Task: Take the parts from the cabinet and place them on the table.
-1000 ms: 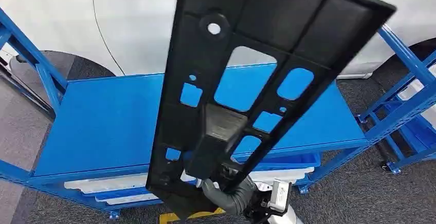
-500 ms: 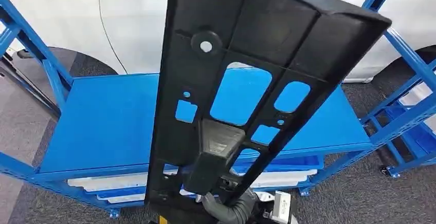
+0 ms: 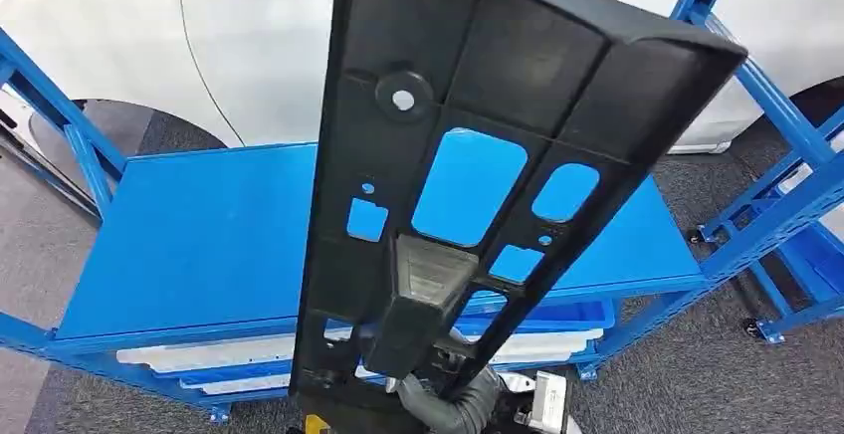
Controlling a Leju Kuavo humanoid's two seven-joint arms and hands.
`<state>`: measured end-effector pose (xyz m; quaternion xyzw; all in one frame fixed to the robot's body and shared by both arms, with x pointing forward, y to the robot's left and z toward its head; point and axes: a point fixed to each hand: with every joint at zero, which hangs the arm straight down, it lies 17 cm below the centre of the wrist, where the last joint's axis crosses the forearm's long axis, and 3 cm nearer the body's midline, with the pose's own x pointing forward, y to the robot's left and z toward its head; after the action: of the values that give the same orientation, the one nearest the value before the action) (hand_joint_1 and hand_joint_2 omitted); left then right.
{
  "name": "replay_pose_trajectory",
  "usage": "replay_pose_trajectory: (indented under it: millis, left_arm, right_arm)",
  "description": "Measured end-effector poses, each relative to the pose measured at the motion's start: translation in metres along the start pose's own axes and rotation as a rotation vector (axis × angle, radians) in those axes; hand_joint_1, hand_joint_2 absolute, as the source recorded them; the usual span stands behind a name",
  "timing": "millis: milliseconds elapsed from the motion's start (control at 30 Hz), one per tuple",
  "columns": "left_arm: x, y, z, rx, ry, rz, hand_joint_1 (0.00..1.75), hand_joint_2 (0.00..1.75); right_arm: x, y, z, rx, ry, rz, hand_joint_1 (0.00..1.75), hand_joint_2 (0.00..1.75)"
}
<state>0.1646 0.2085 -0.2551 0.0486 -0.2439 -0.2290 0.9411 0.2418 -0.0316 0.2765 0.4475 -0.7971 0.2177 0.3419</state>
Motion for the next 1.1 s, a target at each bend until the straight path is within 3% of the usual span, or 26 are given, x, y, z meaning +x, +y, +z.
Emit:
replay_pose_trajectory:
  millis: [167,1100]
  left_arm:
    - [-0.014,0.0,0.002,0.001,0.054,0.015,0.0,1.75]
    - [-0.005,0.004,-0.002,-0.014,0.046,-0.018,0.0,1.75]
  right_arm:
    - [-0.004,0.001,0.0,-0.004,0.017,-0.012,1.69,1.75]
    - [-0.01,-0.001,0.009,-0.001,0.05,0.031,1.69,1.75]
